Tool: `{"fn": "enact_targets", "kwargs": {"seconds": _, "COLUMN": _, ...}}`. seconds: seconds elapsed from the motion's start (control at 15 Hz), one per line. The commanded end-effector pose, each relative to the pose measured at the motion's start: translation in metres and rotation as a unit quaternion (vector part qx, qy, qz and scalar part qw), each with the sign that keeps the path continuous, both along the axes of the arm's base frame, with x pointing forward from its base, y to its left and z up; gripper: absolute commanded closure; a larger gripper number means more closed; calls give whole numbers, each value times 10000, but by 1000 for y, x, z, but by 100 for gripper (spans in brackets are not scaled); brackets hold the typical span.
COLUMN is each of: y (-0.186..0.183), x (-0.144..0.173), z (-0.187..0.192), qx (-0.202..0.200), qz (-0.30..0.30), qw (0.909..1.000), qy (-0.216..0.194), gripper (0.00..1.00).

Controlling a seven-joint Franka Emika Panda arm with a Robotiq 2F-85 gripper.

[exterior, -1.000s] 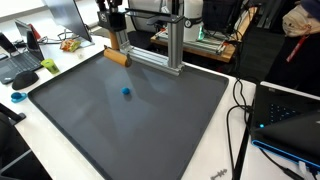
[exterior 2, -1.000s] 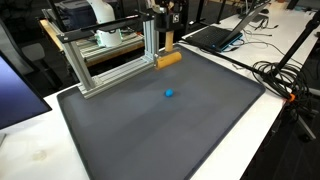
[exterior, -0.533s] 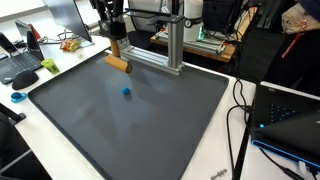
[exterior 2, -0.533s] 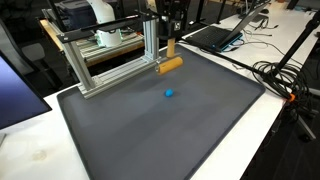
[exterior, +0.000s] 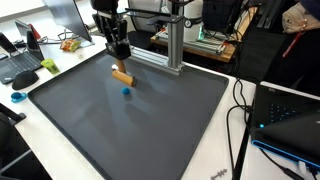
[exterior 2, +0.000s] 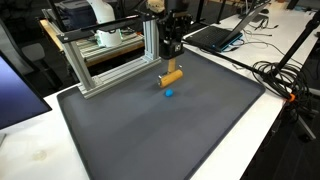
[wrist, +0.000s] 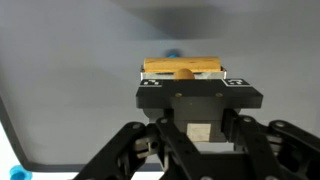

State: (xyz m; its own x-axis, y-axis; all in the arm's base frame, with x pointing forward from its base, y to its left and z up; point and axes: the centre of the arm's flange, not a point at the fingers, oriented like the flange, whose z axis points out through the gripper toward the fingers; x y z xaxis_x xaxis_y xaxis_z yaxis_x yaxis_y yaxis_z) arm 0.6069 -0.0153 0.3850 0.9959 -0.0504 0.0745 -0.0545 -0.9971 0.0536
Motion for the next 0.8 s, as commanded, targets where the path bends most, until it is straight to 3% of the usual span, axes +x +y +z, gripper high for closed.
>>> {"fn": "enact_targets", "kwargs": {"seconds": 0.0, "y": -3, "x": -1, "z": -13, "qx": 201, "qz": 35, "qw": 9998, "qy": -60, "gripper": 78}}
{"fn": "enact_targets", "kwargs": {"seconds": 0.73, "y": -12, "x": 4, "z": -42, "qx": 211, "qz": -97, "qw": 9997, "qy": -116, "gripper": 78}}
